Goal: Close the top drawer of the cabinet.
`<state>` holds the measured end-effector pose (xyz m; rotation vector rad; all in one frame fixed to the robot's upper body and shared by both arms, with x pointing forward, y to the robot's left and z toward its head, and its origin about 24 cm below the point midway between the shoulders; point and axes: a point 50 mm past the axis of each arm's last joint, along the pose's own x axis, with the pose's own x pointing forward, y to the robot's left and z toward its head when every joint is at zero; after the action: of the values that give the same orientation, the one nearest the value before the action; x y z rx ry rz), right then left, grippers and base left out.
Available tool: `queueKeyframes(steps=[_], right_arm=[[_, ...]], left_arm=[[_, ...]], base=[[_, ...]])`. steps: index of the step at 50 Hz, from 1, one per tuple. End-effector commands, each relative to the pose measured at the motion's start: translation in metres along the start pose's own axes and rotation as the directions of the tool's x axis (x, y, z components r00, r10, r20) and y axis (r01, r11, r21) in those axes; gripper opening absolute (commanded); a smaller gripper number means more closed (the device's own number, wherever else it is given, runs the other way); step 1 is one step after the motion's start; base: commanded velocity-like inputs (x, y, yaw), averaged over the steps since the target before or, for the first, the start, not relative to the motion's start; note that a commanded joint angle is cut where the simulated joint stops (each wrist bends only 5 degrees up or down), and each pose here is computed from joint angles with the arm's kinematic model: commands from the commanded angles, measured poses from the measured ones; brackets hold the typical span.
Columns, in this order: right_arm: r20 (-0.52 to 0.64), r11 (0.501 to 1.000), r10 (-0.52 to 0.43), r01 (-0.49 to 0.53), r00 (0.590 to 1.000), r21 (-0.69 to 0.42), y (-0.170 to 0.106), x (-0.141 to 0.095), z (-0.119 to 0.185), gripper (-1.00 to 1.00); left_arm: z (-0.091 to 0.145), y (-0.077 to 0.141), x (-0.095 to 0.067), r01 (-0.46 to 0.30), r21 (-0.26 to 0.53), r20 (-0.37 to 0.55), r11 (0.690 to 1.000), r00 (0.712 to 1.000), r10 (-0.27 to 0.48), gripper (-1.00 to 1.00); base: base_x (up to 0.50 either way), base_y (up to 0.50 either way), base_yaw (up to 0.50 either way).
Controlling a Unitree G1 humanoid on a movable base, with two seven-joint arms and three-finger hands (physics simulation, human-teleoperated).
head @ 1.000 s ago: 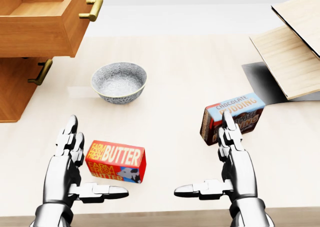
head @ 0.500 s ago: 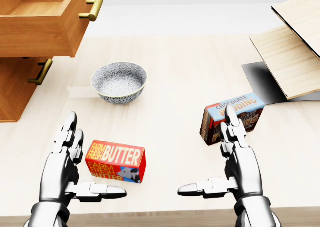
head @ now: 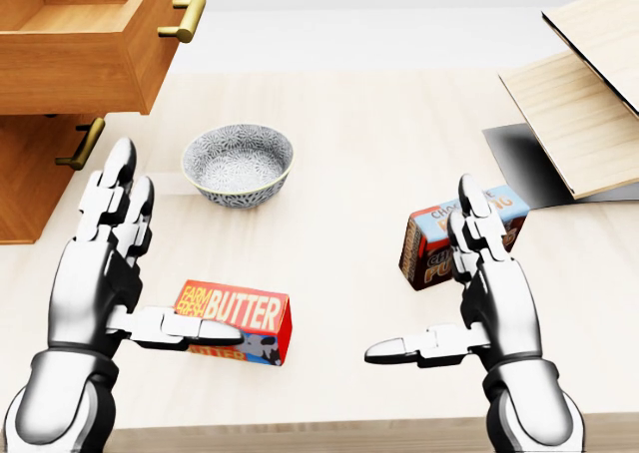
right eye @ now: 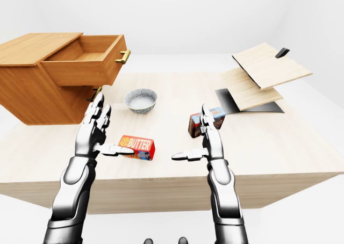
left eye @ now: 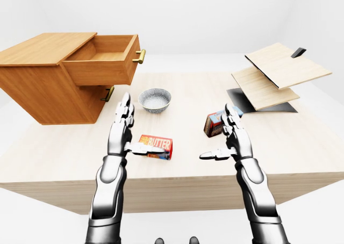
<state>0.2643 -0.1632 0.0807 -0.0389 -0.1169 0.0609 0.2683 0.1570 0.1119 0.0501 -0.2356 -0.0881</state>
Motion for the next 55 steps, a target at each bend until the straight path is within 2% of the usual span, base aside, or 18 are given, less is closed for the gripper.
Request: queueKeyframes(steps=[1,8,11,15,19,21,22,26,42,49,55], right_arm=[[0.102,1.0,0.007,-0.004,0.995,-0.027,-0.003,0.009,0.028,1.0],[0.219,0.999,0.012,-0.001,0.976,-0.05,-0.004,0.009,0.056,1.0],[0.227,0.999,0.018,-0.006,0.974,-0.052,-0.005,0.009,0.058,1.0],[0.224,0.993,0.013,0.013,0.975,-0.115,-0.004,0.007,0.058,1.0],[0.252,0.995,0.016,0.009,0.968,-0.1,-0.004,0.004,0.064,1.0],[0.269,0.997,0.003,0.016,0.963,-0.07,-0.006,0.004,0.068,1.0],[0.278,0.998,-0.032,0.048,0.96,-0.051,-0.009,0.005,0.069,1.0],[0.291,0.995,-0.042,0.065,0.956,-0.07,-0.011,0.006,0.073,1.0],[0.341,0.997,-0.008,0.034,0.94,-0.07,-0.007,-0.004,0.084,1.0],[0.316,0.998,-0.011,0.032,0.949,-0.062,-0.007,-0.002,0.078,1.0],[0.309,0.998,-0.007,0.028,0.951,-0.061,-0.006,-0.002,0.076,1.0]], left_arm=[[0.035,0.003,0.02,0.032,0.025,0.147,0.999,0.989,-0.036,1.0],[0.054,0.002,0.017,0.045,0.034,0.226,0.998,0.973,-0.051,1.0],[0.052,0.002,0.016,0.047,0.034,0.218,0.998,0.975,-0.054,1.0],[0.054,0.004,0.015,0.044,0.035,0.224,0.998,0.973,-0.051,1.0],[0.056,0.004,0.013,0.043,0.038,0.235,0.998,0.971,-0.05,1.0],[0.057,0.004,0.012,0.042,0.039,0.239,0.998,0.97,-0.05,1.0],[0.057,0.004,0.012,0.044,0.038,0.239,0.998,0.97,-0.051,1.0],[0.058,0.003,0.011,0.046,0.037,0.246,0.998,0.968,-0.053,1.0],[0.078,-0.007,0.019,0.083,0.059,0.323,0.995,0.941,-0.097,1.0],[0.094,-0.017,0.011,0.181,0.067,0.393,0.981,0.899,-0.193,1.0],[0.106,-0.032,-0.002,0.254,0.109,0.443,0.961,0.853,-0.276,1.0]], base=[[0.0,0.0,0.0],[0.0,0.0,0.0],[0.0,0.0,0.0],[0.0,0.17,0.0],[0.0,0.5,0.0],[0.0,0.5,0.0],[0.0,0.0,0.0],[0.0,0.0,0.0],[0.0,0.0,0.0],[0.0,0.0,0.0],[0.0,0.0,0.0]])
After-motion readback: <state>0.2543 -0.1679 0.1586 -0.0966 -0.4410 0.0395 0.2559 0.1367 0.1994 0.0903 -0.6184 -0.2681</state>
